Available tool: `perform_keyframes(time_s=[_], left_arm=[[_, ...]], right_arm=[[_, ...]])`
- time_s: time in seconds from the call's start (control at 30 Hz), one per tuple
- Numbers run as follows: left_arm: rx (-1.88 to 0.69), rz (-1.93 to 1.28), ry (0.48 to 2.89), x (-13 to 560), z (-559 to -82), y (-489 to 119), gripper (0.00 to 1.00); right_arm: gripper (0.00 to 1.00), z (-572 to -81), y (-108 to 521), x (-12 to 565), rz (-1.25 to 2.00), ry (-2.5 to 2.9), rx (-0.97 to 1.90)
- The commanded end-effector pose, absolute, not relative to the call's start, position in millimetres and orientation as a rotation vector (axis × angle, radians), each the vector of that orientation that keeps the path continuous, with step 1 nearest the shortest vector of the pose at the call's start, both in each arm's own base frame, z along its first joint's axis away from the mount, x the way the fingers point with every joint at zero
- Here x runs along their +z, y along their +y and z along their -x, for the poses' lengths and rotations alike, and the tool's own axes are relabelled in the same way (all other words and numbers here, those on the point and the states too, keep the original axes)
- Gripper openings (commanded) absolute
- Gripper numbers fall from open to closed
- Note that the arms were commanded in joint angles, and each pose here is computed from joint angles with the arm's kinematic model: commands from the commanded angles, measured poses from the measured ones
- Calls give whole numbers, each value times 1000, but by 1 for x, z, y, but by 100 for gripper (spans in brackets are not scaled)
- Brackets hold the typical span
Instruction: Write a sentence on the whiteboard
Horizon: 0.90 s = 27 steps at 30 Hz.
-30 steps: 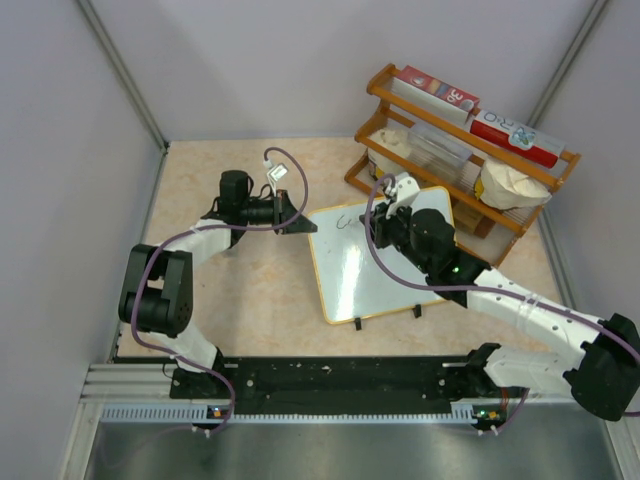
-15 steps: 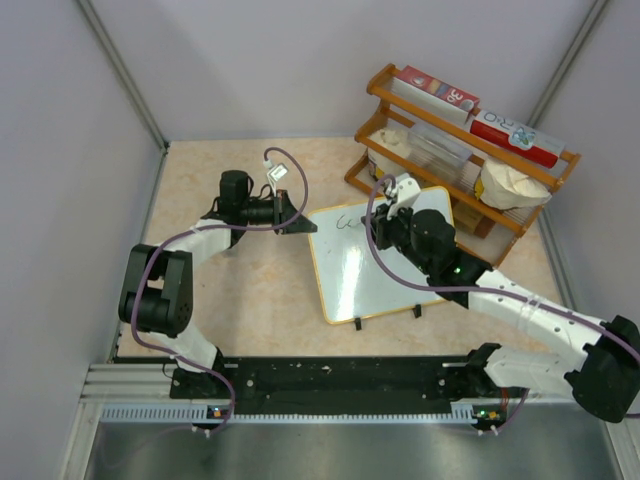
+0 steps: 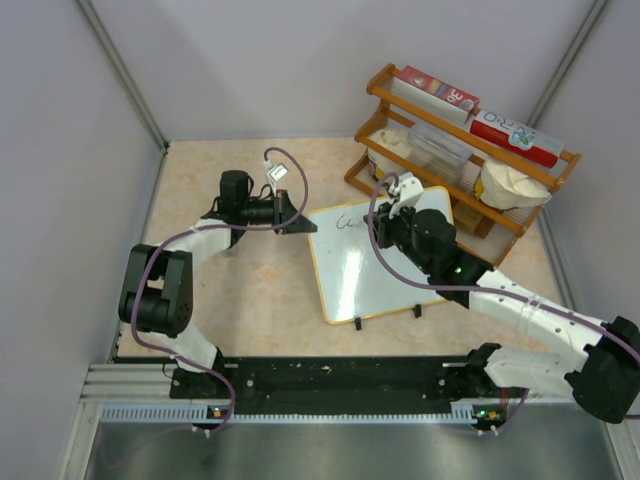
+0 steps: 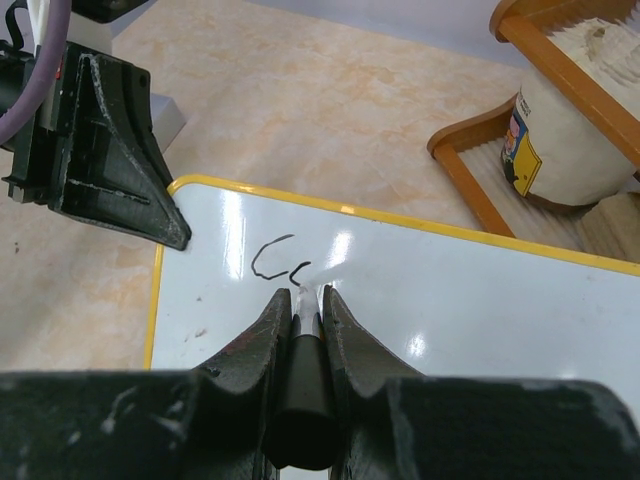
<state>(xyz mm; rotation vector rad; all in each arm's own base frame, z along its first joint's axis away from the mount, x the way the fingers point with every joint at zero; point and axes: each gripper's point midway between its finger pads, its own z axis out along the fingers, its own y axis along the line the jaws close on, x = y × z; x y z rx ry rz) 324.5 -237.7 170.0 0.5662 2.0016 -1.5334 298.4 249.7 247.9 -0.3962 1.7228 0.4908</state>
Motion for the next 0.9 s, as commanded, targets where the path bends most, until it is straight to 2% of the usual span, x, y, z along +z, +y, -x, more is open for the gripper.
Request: perform_keyframes(time_s=[0.0,0.87], left_arm=[[-1428,-705,1931,164,-326,-243,0],[-1429,-712,1942,160,-325,-243,0]], right_arm=[[0,-309,244,262,322,1695,474],[0,-309,247,288,286,1631,549]])
